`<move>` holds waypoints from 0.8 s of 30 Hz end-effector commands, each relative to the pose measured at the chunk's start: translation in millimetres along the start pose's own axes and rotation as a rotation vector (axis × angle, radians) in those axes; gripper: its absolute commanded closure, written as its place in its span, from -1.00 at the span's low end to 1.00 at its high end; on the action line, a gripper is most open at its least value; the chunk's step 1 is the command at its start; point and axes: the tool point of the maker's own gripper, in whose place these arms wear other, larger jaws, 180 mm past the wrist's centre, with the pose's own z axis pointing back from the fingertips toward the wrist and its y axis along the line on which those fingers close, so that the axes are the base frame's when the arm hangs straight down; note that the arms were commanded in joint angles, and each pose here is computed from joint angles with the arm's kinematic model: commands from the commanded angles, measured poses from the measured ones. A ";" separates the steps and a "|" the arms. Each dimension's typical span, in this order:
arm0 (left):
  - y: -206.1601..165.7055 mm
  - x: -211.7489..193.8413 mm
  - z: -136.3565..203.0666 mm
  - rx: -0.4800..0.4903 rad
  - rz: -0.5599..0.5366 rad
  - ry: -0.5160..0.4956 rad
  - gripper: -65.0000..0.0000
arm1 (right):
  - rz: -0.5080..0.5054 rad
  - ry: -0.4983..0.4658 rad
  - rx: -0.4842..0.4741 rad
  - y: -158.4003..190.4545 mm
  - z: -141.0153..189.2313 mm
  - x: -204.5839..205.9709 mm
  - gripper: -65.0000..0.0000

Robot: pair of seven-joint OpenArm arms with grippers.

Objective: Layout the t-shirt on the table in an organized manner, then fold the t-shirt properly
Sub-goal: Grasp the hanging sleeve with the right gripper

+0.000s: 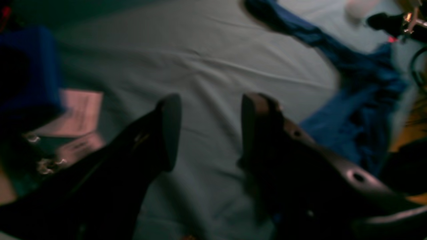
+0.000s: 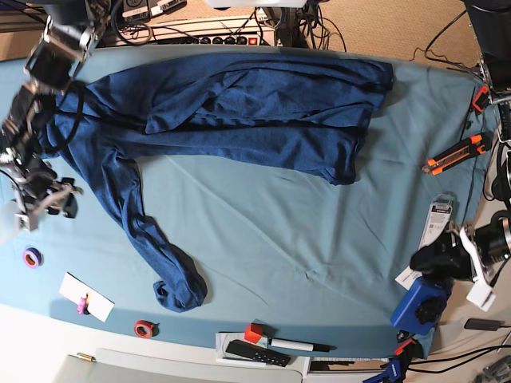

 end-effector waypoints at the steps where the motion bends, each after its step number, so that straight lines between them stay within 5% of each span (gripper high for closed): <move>1: 3.4 25.5 9.8 0.022 -0.044 -0.066 0.08 | 0.001 -0.052 0.003 -4.4 -3.1 23.9 0.18; 6: 11.5 20.3 9.7 0.067 -0.063 -0.036 0.08 | -0.117 -0.008 0.113 10.7 -48.6 16.7 -0.03; 12: 11.3 20.6 9.6 0.066 -0.062 -0.038 0.08 | -0.247 -0.001 0.230 33.4 -69.2 13.5 -0.05; 22: 10.7 21.1 8.3 0.063 -0.060 -0.045 0.08 | -0.256 0.041 0.335 105.1 -94.9 -4.6 -0.05; 24: 11.6 20.3 8.3 0.068 -0.062 -0.040 0.08 | -0.258 0.028 0.337 106.2 -95.4 -2.0 0.08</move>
